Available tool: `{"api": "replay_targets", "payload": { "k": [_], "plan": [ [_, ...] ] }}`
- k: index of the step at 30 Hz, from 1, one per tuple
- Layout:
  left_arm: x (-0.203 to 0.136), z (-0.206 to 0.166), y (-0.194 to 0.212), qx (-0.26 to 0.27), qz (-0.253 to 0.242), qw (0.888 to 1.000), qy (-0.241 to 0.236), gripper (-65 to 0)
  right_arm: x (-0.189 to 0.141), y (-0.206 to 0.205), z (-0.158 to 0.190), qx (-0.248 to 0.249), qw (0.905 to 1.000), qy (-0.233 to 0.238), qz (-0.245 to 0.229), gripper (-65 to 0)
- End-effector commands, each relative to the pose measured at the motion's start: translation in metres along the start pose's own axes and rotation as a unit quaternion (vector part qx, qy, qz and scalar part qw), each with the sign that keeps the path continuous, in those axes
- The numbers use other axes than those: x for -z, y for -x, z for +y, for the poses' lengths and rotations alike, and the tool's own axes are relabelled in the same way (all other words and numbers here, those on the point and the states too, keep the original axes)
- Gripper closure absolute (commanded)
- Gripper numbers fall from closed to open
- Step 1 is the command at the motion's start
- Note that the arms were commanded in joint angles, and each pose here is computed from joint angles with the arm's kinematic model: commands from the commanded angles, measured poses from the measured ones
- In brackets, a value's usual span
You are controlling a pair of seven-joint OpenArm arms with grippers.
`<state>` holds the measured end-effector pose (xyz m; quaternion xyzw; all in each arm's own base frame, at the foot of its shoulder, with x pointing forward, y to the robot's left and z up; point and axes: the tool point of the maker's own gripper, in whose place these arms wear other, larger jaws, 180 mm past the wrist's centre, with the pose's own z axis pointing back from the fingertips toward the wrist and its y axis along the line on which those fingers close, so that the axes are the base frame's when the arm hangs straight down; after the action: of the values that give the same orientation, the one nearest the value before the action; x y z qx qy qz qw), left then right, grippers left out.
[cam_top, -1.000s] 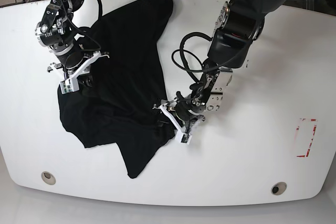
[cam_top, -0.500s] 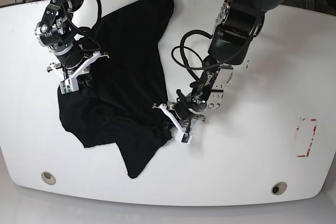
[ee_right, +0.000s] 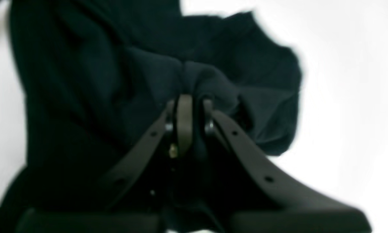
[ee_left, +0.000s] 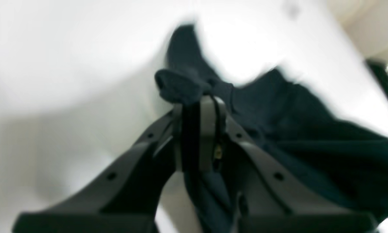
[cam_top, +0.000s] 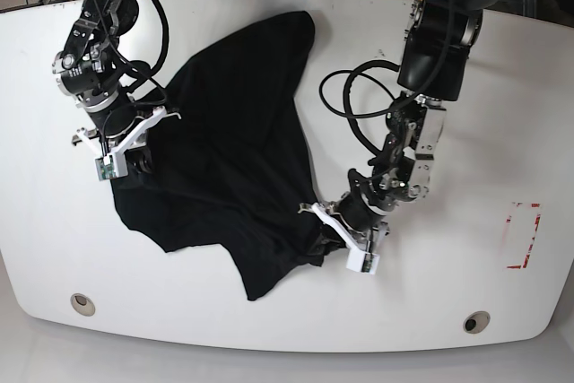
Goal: Fold the T-shirt properly
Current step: 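Lift the shirt with both grippers and pull it apart to stretch it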
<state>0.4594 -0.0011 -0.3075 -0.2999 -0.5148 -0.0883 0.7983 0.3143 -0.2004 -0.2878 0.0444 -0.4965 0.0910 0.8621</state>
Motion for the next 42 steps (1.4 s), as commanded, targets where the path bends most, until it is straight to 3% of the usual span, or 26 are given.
{"api": "replay_targets", "payload": {
  "k": [1, 13, 23, 35, 40, 42],
  "plan": [
    [-0.013, -0.002, -0.045, 0.01, -0.053, 0.998, 0.016, -4.2, -0.003, -0.031, -0.009, -0.017, 0.9989, 0.007, -0.044, -0.3],
    [-0.082, 0.036, -0.137, 0.017, -0.139, 0.99, -0.01, -4.3, 0.001, -0.096, -0.027, -0.043, 0.9927, 0.023, -0.111, -0.5],
    [-0.122, 0.035, -0.202, 0.062, -0.192, 0.98, -0.002, -4.3, -0.001, -0.158, -0.045, -0.06, 0.9826, 0.038, -0.171, -0.6],
    [-0.168, 0.015, -0.291, 0.121, -0.268, 0.956, 0.019, -4.3, -0.005, -0.254, -0.035, -0.116, 0.9618, 0.026, -0.247, -0.6],
    [-0.199, 0.007, -0.334, 0.148, -0.313, 0.938, 0.017, -4.3, -0.017, -0.3, -0.03, -0.133, 0.9479, 0.024, -0.288, -0.6],
    [-0.209, 0.007, -0.344, 0.15, -0.324, 0.934, 0.018, -4.3, -0.015, -0.308, -0.03, -0.131, 0.9473, 0.022, -0.291, -0.6]
  ]
}}
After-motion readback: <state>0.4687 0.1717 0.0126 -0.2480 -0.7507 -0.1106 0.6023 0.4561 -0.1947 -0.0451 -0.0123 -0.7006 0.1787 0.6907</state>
